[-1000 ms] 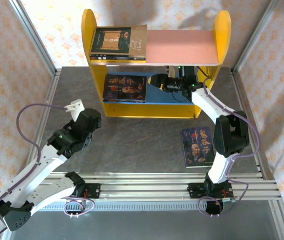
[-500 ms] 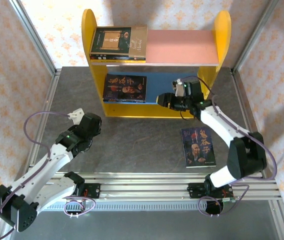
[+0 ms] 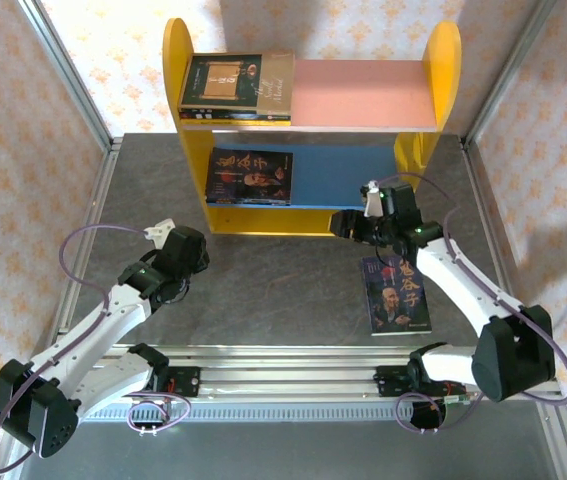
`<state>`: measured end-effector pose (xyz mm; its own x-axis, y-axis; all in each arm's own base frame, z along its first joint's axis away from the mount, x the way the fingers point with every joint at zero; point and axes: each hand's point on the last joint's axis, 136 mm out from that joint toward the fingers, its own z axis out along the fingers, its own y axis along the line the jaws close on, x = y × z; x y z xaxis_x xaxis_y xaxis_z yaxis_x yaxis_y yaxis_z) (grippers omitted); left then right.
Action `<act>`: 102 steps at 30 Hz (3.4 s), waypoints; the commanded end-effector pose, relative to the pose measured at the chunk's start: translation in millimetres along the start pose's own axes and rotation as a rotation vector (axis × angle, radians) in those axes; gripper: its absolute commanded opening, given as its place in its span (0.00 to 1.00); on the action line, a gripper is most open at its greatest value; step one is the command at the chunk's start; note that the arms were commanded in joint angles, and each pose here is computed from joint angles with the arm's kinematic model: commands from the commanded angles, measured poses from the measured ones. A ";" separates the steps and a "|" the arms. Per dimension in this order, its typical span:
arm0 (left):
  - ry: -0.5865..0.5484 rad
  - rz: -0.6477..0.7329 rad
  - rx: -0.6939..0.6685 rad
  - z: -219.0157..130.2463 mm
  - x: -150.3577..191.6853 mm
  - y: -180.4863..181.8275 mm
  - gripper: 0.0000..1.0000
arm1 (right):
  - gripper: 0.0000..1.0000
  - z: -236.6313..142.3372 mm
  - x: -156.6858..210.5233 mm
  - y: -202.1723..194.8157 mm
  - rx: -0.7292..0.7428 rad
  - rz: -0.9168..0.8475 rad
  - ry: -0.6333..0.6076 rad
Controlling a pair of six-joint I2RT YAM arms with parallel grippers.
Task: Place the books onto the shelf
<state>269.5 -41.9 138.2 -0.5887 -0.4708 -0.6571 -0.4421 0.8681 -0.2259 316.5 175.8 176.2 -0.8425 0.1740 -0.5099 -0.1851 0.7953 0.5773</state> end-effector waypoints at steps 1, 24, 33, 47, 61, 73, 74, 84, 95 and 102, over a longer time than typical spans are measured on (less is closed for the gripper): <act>0.003 0.009 -0.002 4.1 3.6 3.6 0.60 | 0.64 -10.6 16.7 -23.9 0.116 0.034 0.014; 0.012 0.017 0.088 14.2 3.5 -20.7 0.60 | 0.72 -33.6 72.8 -104.2 0.520 0.120 0.134; -0.009 0.014 0.117 9.5 -6.2 -29.4 0.60 | 0.74 -35.5 75.2 -114.9 0.584 0.110 0.160; -0.012 0.006 0.137 6.5 -7.4 -31.8 0.58 | 0.74 -15.2 92.0 -123.2 0.571 0.126 0.246; -0.017 0.023 0.119 4.6 -8.0 -27.0 0.58 | 0.72 4.4 107.6 -126.0 0.533 0.146 0.322; -0.024 0.024 0.124 -1.1 -11.2 -26.5 0.58 | 0.69 48.1 130.6 -93.1 0.374 0.157 0.400; -0.024 0.022 0.125 -0.7 -11.2 -26.8 0.57 | 0.69 54.2 132.1 -85.8 0.345 0.159 0.403; 0.020 0.013 0.175 4.9 -2.3 -39.1 0.56 | 0.68 116.4 118.3 6.2 0.072 0.157 0.374; 0.069 0.038 0.186 7.4 7.6 -41.5 0.56 | 0.68 91.2 75.4 16.4 0.158 -0.006 0.296; 0.089 0.021 0.224 12.7 12.4 -50.9 0.56 | 0.71 57.4 74.9 -27.6 0.289 -0.008 0.256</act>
<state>287.2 -85.4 129.8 -0.6621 -0.4493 -0.5999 -0.2901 0.8916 -0.3476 296.3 232.3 98.2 -0.9448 0.0599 -0.3222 -0.1013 0.8817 0.4609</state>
